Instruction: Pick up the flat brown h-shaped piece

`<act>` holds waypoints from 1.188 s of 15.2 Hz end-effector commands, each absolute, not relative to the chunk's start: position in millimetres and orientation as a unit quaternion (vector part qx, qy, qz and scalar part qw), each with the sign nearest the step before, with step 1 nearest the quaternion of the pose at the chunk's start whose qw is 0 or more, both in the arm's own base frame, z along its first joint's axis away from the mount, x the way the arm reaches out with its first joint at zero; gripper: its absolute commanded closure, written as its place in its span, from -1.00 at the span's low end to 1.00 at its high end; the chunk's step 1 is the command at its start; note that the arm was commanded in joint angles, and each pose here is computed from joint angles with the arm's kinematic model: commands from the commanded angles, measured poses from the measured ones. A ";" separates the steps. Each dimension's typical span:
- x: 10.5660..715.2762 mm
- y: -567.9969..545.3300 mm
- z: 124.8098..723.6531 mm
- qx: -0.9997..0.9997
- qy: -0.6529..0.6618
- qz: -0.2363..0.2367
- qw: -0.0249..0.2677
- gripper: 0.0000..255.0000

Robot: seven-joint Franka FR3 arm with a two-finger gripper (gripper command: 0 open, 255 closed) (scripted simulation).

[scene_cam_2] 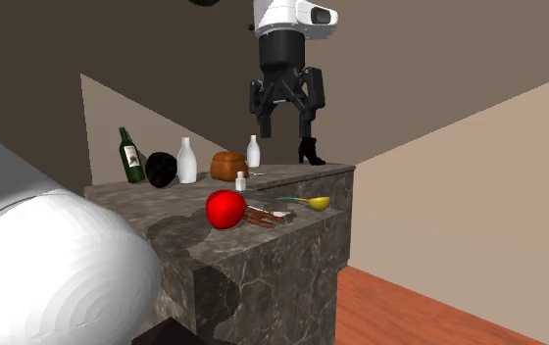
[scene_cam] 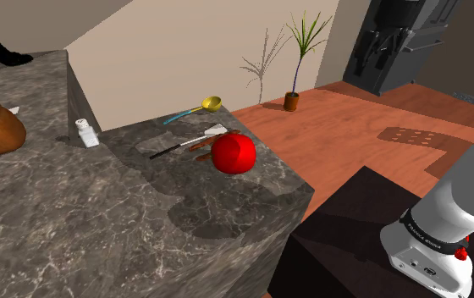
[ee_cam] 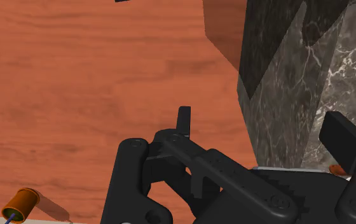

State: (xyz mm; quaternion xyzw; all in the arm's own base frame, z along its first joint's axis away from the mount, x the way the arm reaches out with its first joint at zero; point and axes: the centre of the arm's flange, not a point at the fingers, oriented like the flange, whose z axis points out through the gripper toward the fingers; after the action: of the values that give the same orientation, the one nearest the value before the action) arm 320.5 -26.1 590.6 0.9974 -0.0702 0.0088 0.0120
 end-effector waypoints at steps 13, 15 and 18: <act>413.6 70.6 509.5 0.998 -0.058 0.006 0.003 -1.00; 428.9 87.1 496.1 0.998 -0.056 0.006 0.001 -1.00; 451.6 112.0 476.2 0.999 -0.053 0.005 -0.001 -1.00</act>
State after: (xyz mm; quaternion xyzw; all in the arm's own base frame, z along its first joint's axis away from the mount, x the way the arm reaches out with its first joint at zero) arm 444.0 100.5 484.9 0.9985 -0.0541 0.0053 0.0000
